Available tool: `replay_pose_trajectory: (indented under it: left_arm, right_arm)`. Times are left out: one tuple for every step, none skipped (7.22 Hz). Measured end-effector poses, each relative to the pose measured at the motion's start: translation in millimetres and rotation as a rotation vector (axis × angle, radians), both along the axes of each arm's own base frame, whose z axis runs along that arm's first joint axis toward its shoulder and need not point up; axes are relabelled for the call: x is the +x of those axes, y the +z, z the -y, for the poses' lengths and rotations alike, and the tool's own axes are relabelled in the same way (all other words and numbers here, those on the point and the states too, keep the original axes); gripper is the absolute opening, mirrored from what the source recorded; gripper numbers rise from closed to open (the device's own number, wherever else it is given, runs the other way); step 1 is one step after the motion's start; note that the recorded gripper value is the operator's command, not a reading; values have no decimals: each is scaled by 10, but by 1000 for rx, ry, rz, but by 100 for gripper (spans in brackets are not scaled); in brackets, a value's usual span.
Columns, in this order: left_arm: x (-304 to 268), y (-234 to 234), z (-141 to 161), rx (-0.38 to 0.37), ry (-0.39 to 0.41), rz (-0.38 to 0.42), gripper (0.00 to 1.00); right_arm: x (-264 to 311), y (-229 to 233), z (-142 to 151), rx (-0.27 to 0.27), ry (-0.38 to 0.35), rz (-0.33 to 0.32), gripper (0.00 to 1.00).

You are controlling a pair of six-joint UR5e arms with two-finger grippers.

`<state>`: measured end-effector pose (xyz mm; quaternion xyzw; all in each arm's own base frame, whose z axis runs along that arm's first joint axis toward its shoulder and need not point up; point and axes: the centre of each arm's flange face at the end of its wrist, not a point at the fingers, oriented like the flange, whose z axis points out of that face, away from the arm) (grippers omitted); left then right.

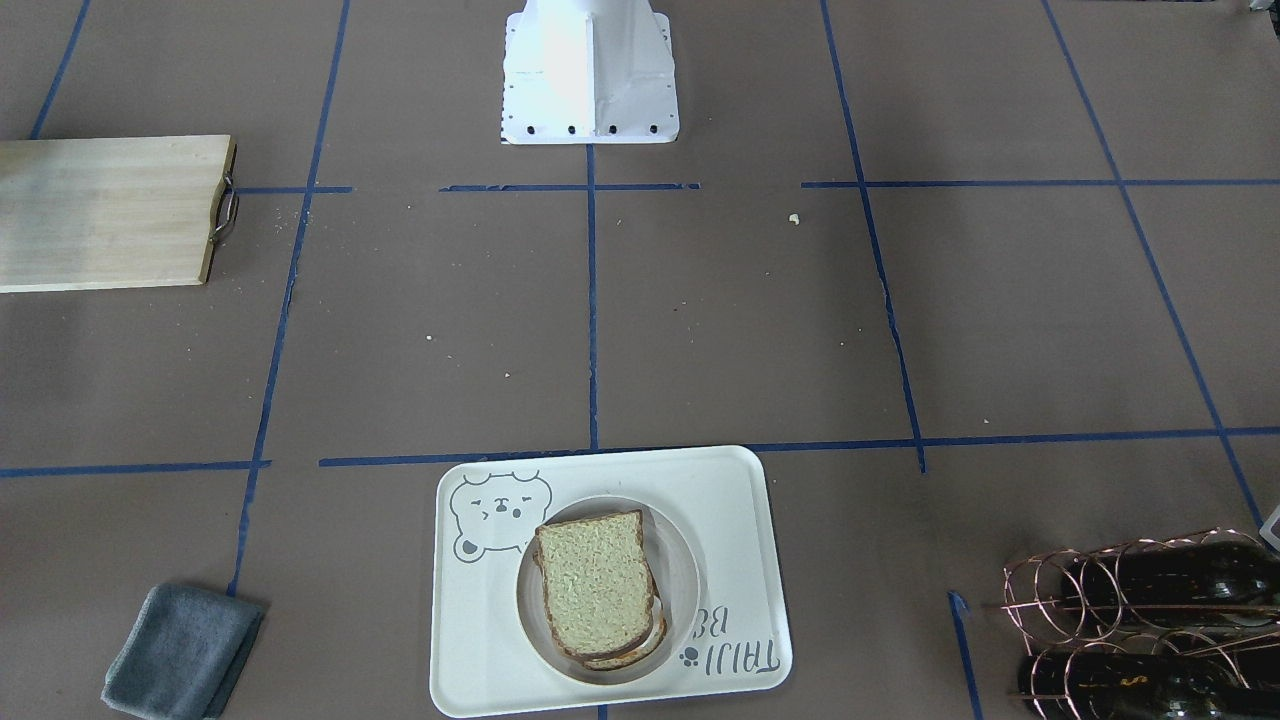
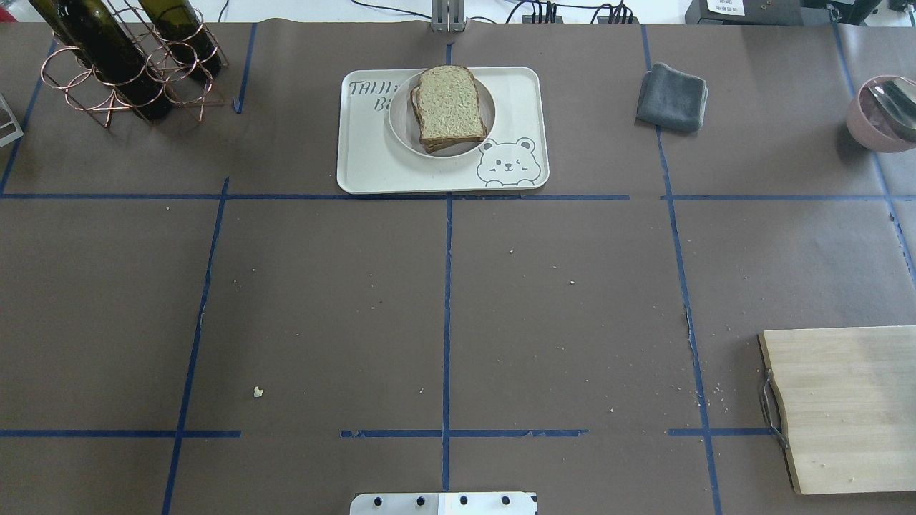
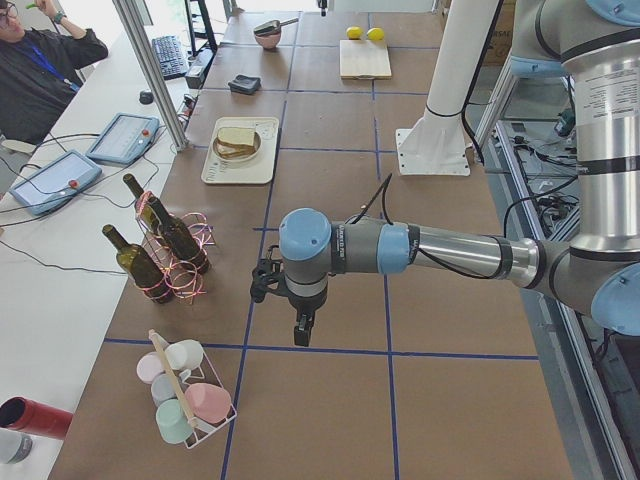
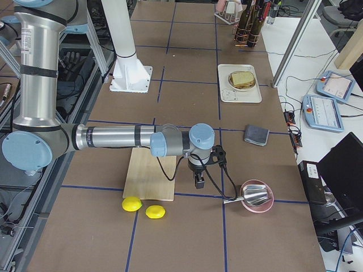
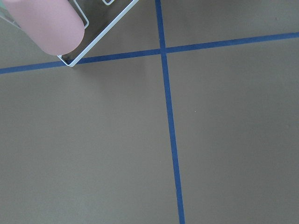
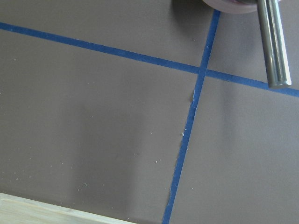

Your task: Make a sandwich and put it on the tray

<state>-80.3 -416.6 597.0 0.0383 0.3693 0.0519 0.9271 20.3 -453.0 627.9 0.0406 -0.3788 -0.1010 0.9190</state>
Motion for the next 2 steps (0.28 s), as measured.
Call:
replay_pose_trajectory:
  left_arm:
    - [0,-7,-5,1,0,0,100]
    - [0,-2,-13,0,0,0,100]
  right_arm:
    - [0,-7,6,2,0,-1,100]
    - [1,-11,10,3,0,-3,100]
